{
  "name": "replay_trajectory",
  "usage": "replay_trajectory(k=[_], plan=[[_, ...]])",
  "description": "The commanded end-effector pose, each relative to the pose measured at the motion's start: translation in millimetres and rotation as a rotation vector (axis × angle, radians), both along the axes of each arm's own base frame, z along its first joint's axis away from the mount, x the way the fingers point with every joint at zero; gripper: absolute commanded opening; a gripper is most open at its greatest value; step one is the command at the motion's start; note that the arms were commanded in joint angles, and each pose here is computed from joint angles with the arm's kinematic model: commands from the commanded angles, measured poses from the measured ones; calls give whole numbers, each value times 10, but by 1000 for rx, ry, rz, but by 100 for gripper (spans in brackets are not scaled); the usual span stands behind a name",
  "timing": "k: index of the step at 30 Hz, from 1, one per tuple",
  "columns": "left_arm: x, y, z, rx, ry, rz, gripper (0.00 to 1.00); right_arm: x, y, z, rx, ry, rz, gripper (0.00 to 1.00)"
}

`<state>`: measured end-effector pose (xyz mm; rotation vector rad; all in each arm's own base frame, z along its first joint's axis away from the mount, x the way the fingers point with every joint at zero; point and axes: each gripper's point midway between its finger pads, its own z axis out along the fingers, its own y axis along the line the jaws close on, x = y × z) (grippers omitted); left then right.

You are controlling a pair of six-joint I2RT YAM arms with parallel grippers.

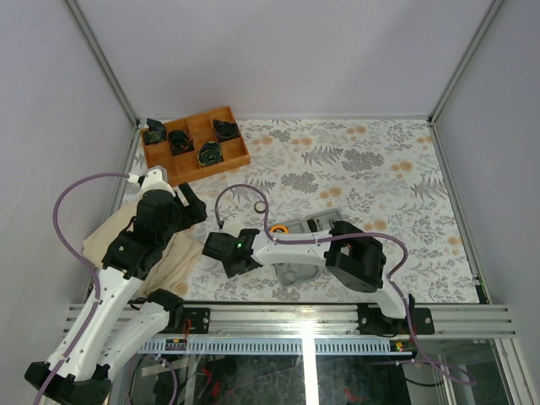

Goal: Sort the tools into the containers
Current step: Pick up the engineering item from the center of the board.

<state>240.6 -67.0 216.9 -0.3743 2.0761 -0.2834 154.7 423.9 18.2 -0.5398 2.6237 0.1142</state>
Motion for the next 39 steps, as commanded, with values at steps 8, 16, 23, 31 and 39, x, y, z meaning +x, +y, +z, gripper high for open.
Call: replay_trajectory(k=[8, 16, 23, 31, 39], plan=[[75, -8, 84, -7, -48, -2, 76, 80, -208, 659, 86, -117, 3, 65], [78, -13, 80, -7, -46, -4, 76, -23, -830, 728, 43, -130, 0, 65], [78, -19, 73, -8, -43, -7, 76, -110, -1328, 638, 37, -94, -17, 66], [76, -23, 75, -9, -44, -9, 76, -102, -1593, 481, 26, -42, -27, 66], [81, -29, 59, -8, -37, -11, 76, -52, -1673, 422, 13, -19, -18, 67]])
